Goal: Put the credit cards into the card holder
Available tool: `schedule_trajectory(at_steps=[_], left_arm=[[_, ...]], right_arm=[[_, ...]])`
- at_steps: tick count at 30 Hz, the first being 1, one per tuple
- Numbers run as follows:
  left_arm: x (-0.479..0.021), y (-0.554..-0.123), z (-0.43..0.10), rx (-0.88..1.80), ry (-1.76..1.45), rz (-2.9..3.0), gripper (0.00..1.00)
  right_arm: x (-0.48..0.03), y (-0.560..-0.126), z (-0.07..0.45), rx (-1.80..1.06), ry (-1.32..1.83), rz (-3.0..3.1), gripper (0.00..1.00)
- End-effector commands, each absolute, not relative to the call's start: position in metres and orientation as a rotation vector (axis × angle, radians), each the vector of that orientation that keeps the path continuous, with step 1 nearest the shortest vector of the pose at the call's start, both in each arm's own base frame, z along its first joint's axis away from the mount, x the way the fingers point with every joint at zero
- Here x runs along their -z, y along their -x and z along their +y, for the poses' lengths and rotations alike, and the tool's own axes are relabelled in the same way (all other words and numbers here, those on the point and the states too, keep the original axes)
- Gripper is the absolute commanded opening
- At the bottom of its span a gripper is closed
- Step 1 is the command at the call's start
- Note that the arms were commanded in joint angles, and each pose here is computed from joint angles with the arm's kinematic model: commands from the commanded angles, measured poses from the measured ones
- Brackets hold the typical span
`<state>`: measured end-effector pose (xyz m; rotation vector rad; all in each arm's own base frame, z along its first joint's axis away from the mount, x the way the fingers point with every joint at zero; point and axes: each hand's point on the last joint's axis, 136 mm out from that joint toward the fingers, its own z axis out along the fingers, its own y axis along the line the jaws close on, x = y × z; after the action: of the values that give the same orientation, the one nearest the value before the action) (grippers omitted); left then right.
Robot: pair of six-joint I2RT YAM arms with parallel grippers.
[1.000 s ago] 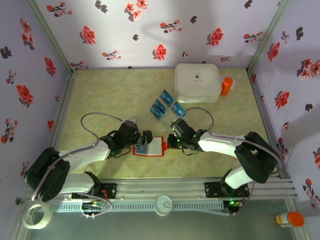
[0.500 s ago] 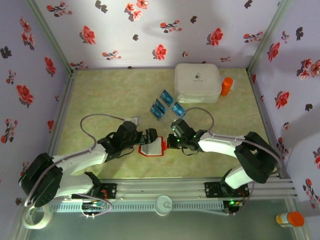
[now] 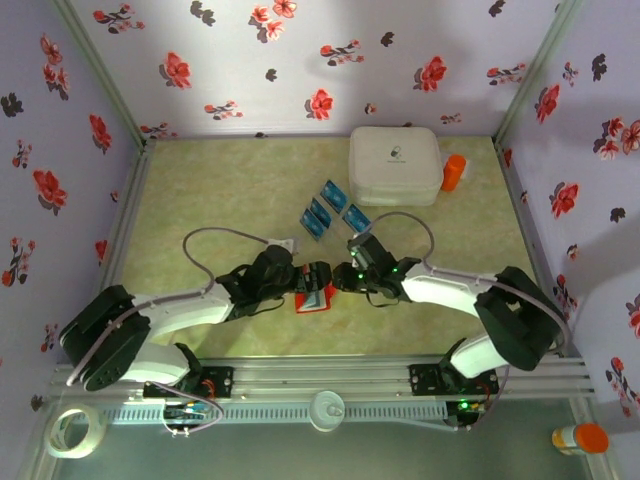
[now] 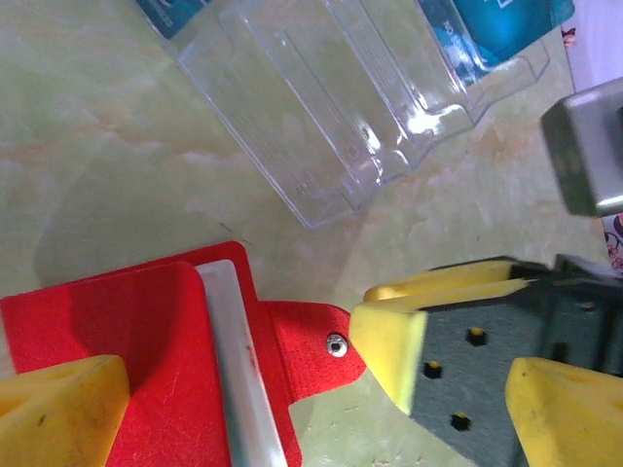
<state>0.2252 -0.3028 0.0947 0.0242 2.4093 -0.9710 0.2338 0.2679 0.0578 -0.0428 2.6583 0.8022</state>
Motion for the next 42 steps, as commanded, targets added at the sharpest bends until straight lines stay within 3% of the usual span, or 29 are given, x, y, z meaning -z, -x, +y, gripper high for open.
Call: schedule_trajectory(at_steps=[1, 13, 27, 42], left_arm=[[-0.105, -0.230, -0.316, 0.993, -0.010, 2.379, 1.00], [-0.081, -0.231, -0.345, 0.879, -0.055, 2.427, 1.00], [-0.044, -0.223, -0.353, 0.816, 0.045, 2.417, 0.99], [-0.077, -0.221, -0.352, 0.937, 0.128, 2.354, 1.00]], right_arm=[[-0.068, -0.236, 0.253, -0.766, -0.014, 2.632, 0.39], [-0.071, -0.225, 0.184, -0.647, -0.189, 2.634, 0.47], [-0.086, -0.201, 0.167, -0.733, -0.175, 2.649, 0.49], [-0.086, -0.181, 0.162, -0.760, -0.148, 2.697, 0.50]])
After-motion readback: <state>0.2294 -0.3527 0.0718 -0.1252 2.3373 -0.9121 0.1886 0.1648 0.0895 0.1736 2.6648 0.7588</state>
